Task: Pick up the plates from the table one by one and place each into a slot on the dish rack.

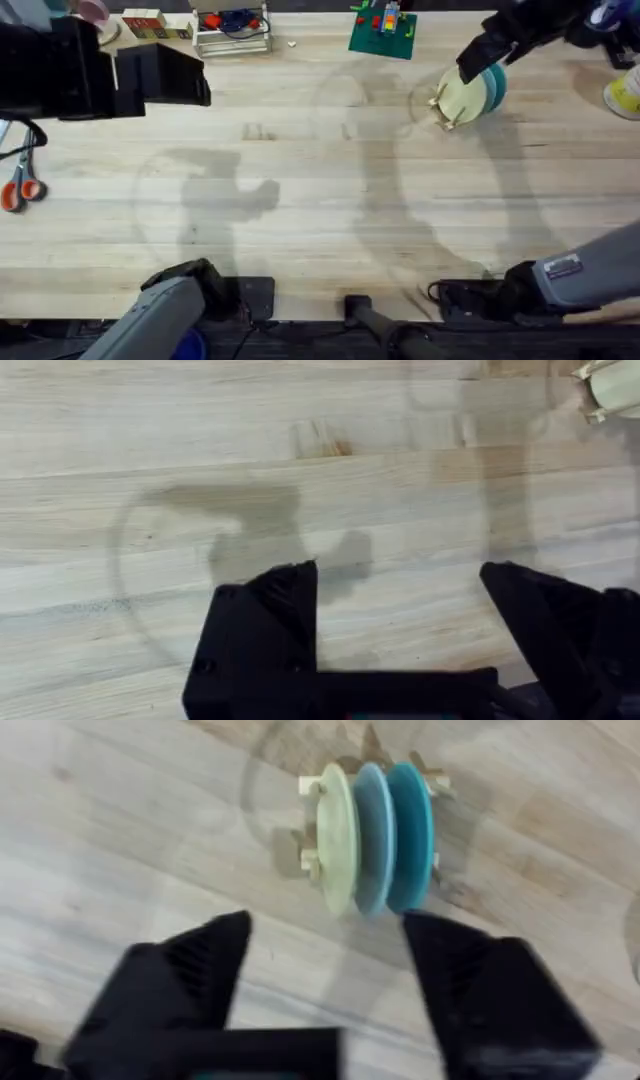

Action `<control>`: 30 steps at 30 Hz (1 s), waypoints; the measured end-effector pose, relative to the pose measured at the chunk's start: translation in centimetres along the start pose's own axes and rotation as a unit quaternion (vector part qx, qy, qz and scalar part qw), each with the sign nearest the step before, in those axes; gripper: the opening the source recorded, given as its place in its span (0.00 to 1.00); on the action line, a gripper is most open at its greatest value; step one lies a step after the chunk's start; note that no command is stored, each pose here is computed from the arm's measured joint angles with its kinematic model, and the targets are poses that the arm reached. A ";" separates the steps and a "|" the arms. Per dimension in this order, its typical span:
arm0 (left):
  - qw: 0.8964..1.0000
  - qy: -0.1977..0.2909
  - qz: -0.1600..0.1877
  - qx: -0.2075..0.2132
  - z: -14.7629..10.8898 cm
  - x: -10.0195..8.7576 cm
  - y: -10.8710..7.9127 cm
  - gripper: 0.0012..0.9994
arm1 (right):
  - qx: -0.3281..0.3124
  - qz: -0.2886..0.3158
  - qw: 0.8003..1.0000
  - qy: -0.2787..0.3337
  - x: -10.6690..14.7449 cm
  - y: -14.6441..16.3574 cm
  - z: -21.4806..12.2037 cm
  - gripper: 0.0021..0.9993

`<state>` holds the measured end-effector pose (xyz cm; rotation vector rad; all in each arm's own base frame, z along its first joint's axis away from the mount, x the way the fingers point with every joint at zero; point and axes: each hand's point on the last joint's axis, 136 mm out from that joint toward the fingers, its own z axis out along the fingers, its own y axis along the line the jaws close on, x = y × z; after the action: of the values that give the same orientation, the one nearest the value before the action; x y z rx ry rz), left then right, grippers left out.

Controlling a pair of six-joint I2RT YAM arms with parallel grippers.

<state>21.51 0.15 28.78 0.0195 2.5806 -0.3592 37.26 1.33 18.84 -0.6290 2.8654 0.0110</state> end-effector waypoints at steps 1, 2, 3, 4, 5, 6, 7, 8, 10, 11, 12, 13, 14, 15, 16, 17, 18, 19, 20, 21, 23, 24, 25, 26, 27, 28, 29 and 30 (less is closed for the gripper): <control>1.000 0.000 0.000 0.000 0.0 0.0 0.0 1.00 | 0.003 -0.001 1.000 -0.007 0.2 0.2 -0.9 0.96; 1.000 0.000 0.000 0.000 0.0 0.0 0.0 1.00 | 0.007 -0.001 1.000 -0.017 0.4 0.4 -2.0 0.99; 1.000 0.000 0.000 0.000 0.0 0.0 0.0 1.00 | 0.011 -0.001 1.000 -0.026 0.6 0.5 -2.9 0.99; 1.000 0.000 0.000 0.000 0.0 0.0 0.0 1.00 | 0.015 0.000 0.999 -0.035 0.8 0.7 -3.8 0.99; 1.000 0.000 0.000 0.000 0.0 0.0 0.0 1.00 | 0.019 0.001 0.999 -0.044 1.1 0.9 -4.8 0.99; 1.000 0.000 0.000 0.000 0.0 0.0 0.0 1.00 | 0.022 0.002 0.998 -0.052 1.3 1.0 -5.6 0.99; 1.000 0.000 0.000 0.000 0.0 0.0 0.0 1.00 | 0.025 0.004 0.998 -0.059 1.7 1.2 -6.5 0.99; 1.000 0.000 0.000 0.000 0.0 0.0 0.0 1.00 | 0.028 0.004 0.997 -0.066 2.2 1.5 -7.3 0.99; 1.000 0.000 0.000 0.000 0.0 0.0 0.0 1.00 | 0.032 0.004 0.997 -0.076 3.2 2.0 -8.9 0.99; 1.000 0.000 0.000 0.000 0.0 0.0 0.0 1.00 | 0.033 0.005 0.996 -0.080 3.7 2.3 -9.6 0.99; 1.000 0.000 0.000 0.000 0.0 0.0 0.0 1.00 | 0.036 0.005 0.996 -0.085 4.3 2.6 -10.4 0.99; 1.000 0.000 0.000 0.000 0.0 0.0 0.0 1.00 | 0.038 0.006 0.995 -0.090 4.9 2.8 -11.1 0.99; 1.000 0.000 0.000 0.000 0.0 0.0 0.0 1.00 | 0.040 0.007 0.995 -0.095 5.4 3.1 -11.7 0.99; 1.000 0.000 0.000 0.000 0.0 0.0 0.0 1.00 | 0.041 0.009 0.994 -0.099 5.9 3.4 -12.3 0.99; 1.000 0.000 0.000 0.000 0.0 0.0 0.0 1.00 | 0.042 0.012 0.994 -0.104 6.4 3.6 -12.9 0.99; 1.000 0.000 0.000 0.000 0.0 0.0 0.0 1.00 | 0.043 0.016 0.993 -0.107 7.0 3.9 -13.4 0.99; 1.000 0.000 0.000 0.000 0.0 0.0 0.0 1.00 | 0.044 0.018 0.993 -0.110 7.4 4.1 -13.8 0.99; 1.000 0.000 0.000 0.000 0.0 0.0 0.0 1.00 | 0.045 0.022 0.992 -0.113 7.9 4.4 -14.3 0.99; 1.000 0.000 0.000 0.000 0.0 0.0 0.0 1.00 | 0.045 0.026 0.992 -0.115 8.4 4.6 -14.6 0.99; 1.000 0.000 0.000 0.000 0.0 0.0 0.0 1.00 | 0.046 0.029 0.992 -0.117 8.9 4.8 -14.9 0.99; 1.000 0.000 0.000 0.000 0.0 0.0 0.0 1.00 | 0.046 0.036 0.991 -0.121 9.7 5.2 -15.5 0.99; 1.000 0.000 0.000 0.000 0.0 0.0 0.0 1.00 | 0.046 0.039 0.991 -0.123 10.1 5.4 -15.8 0.99; 1.000 0.000 0.000 0.000 0.0 0.0 0.0 1.00 | 0.047 0.042 0.990 -0.125 10.5 5.6 -16.1 0.99; 1.000 0.000 0.000 0.000 0.0 0.0 0.0 1.00 | 0.047 0.045 0.990 -0.128 10.8 5.7 -16.3 0.99; 1.000 0.000 0.000 0.000 0.0 0.0 0.0 1.00 | 0.048 0.047 0.989 -0.131 11.1 5.9 -16.6 0.99; 1.000 0.000 0.000 0.000 0.0 0.0 0.0 1.00 | 0.049 0.049 0.989 -0.134 11.4 6.0 -16.8 0.99; 1.000 0.000 0.000 0.000 0.0 0.0 0.0 1.00 | 0.050 0.050 0.988 -0.138 11.6 6.1 -17.0 0.99; 1.000 0.000 0.000 0.000 0.0 0.0 0.0 1.00 | 0.052 0.051 0.987 -0.143 11.9 6.2 -17.3 0.99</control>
<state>21.51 0.15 28.78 0.0195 2.5806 -0.3592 20.64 1.19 33.14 -0.4206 2.5977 -0.0295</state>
